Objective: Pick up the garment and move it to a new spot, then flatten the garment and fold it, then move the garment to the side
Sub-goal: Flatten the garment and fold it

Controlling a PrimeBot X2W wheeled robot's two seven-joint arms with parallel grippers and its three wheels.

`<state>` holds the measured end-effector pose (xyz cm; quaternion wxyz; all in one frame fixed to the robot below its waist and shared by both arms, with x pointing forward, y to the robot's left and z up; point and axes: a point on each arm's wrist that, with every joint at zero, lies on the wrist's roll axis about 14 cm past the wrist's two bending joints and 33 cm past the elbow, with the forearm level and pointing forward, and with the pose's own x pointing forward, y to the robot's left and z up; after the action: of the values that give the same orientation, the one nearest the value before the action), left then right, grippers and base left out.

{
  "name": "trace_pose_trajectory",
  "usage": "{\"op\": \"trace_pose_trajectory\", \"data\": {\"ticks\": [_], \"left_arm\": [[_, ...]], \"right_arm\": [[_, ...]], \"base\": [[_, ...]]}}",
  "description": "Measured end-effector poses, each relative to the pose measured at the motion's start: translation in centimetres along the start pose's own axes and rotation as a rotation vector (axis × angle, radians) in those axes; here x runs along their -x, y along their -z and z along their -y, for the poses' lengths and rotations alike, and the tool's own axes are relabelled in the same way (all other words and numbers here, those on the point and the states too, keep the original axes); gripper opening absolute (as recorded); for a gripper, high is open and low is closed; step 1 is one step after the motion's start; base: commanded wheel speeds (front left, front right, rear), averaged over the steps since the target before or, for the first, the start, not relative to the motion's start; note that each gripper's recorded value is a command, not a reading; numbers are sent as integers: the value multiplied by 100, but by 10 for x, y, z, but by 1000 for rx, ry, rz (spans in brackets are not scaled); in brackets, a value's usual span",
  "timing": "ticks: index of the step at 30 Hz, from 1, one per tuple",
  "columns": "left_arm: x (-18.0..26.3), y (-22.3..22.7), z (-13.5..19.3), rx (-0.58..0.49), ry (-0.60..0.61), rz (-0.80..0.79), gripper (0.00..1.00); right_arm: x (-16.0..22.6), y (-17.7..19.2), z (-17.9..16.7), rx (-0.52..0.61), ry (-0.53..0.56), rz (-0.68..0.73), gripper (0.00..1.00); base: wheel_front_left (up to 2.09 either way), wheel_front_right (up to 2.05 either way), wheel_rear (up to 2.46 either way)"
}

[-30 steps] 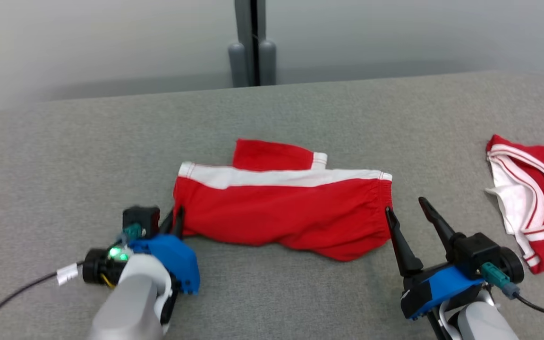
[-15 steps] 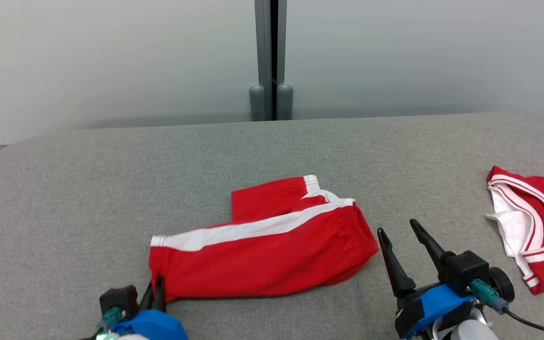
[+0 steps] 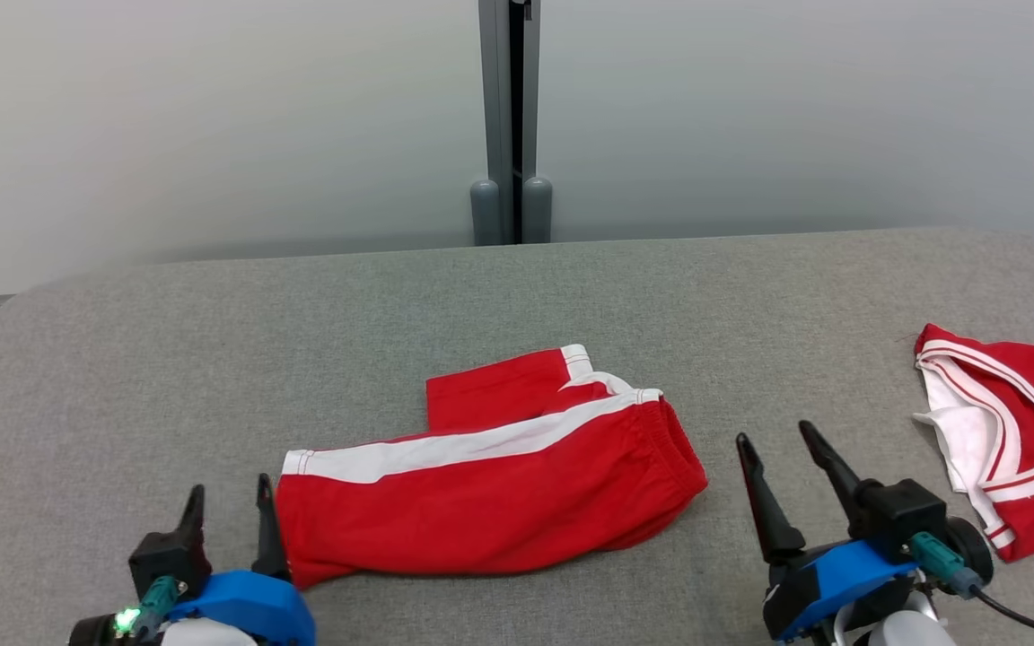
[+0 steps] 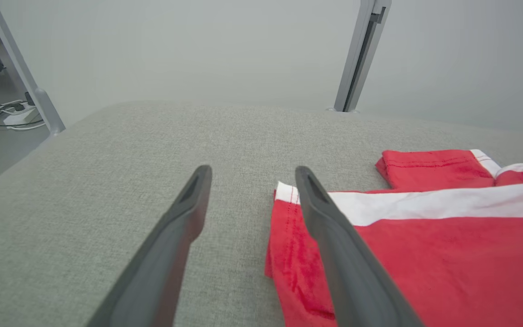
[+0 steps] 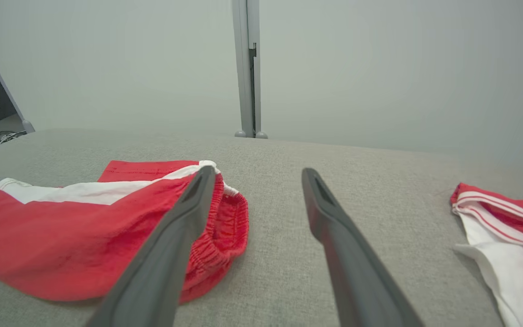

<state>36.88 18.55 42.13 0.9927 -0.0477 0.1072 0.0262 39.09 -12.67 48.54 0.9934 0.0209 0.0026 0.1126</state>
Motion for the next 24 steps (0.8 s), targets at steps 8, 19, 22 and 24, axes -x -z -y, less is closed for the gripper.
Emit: {"op": "trace_pose_trajectory", "data": {"ticks": [8, 19, 22, 24], "left_arm": [[3, -8, -9, -53, -24, 36, 100], [17, 8, -3, -73, -2, -1, 100], [16, 10, -2, -68, 4, -6, 100], [14, 10, -1, -69, 8, -7, 100]], "right_arm": [[10, 4, 41, -27, 130, -8, 100], [23, 32, 43, -26, 144, -101, 100], [22, 35, 40, -31, 134, -112, 100], [18, 38, 34, -47, 117, -117, 100]], "base": [[0, 0, 0], [0, 0, 0], [0, 0, 0], [0, 0, 0]]}}
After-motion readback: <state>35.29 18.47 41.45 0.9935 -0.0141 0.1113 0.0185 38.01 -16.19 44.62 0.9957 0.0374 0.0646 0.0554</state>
